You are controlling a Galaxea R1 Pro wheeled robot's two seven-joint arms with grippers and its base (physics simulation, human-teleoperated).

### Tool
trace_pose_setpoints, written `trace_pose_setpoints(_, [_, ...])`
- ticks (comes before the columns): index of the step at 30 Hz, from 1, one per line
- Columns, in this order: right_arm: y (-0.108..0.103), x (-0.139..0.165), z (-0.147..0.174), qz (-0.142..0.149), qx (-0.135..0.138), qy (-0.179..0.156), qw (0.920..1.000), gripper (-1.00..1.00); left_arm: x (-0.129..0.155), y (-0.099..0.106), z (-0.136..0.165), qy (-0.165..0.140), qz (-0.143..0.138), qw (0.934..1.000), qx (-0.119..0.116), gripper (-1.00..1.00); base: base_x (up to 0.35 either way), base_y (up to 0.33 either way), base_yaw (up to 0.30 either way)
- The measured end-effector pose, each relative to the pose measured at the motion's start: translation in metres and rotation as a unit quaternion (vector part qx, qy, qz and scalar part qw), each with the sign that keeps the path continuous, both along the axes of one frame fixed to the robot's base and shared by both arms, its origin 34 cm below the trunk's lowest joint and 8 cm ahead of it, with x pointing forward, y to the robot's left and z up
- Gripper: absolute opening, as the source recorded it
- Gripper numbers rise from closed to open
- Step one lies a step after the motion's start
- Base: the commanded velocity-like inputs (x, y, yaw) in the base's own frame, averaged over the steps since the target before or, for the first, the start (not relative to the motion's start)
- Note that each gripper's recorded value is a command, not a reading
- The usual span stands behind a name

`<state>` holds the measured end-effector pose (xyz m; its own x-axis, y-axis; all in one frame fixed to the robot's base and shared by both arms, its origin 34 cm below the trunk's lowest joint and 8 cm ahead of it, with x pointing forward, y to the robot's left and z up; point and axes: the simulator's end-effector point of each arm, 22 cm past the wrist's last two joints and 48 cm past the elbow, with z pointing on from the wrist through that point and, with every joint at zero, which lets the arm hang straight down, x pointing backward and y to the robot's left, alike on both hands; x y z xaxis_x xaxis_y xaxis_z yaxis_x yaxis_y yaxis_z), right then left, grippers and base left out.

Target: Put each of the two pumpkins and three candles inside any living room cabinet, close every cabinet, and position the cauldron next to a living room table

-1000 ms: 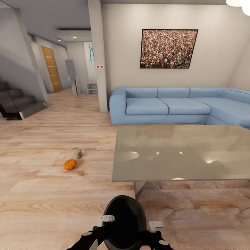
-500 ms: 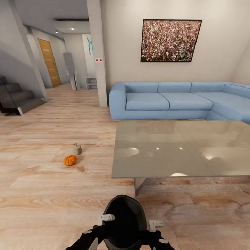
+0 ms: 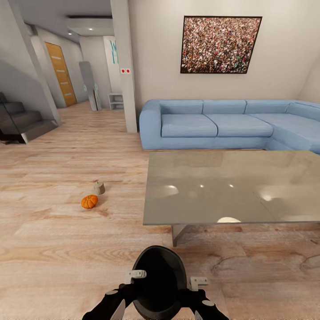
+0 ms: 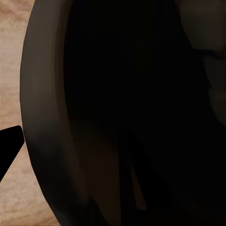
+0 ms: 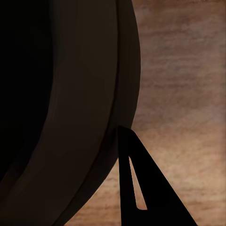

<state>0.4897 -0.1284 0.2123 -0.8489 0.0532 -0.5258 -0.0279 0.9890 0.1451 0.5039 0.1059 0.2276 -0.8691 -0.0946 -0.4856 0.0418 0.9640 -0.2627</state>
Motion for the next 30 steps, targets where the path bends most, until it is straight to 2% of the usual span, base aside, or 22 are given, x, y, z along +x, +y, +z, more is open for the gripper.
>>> trace_pose_setpoints(30, [0.0010, -0.0022, 0.0000, -0.001, 0.000, -0.004, 1.0000, -1.00, -0.0015, 0.0010, 0.0002, -0.005, 0.000, 1.0000, -0.001, -1.00, 0.000, 0.000, 0.000])
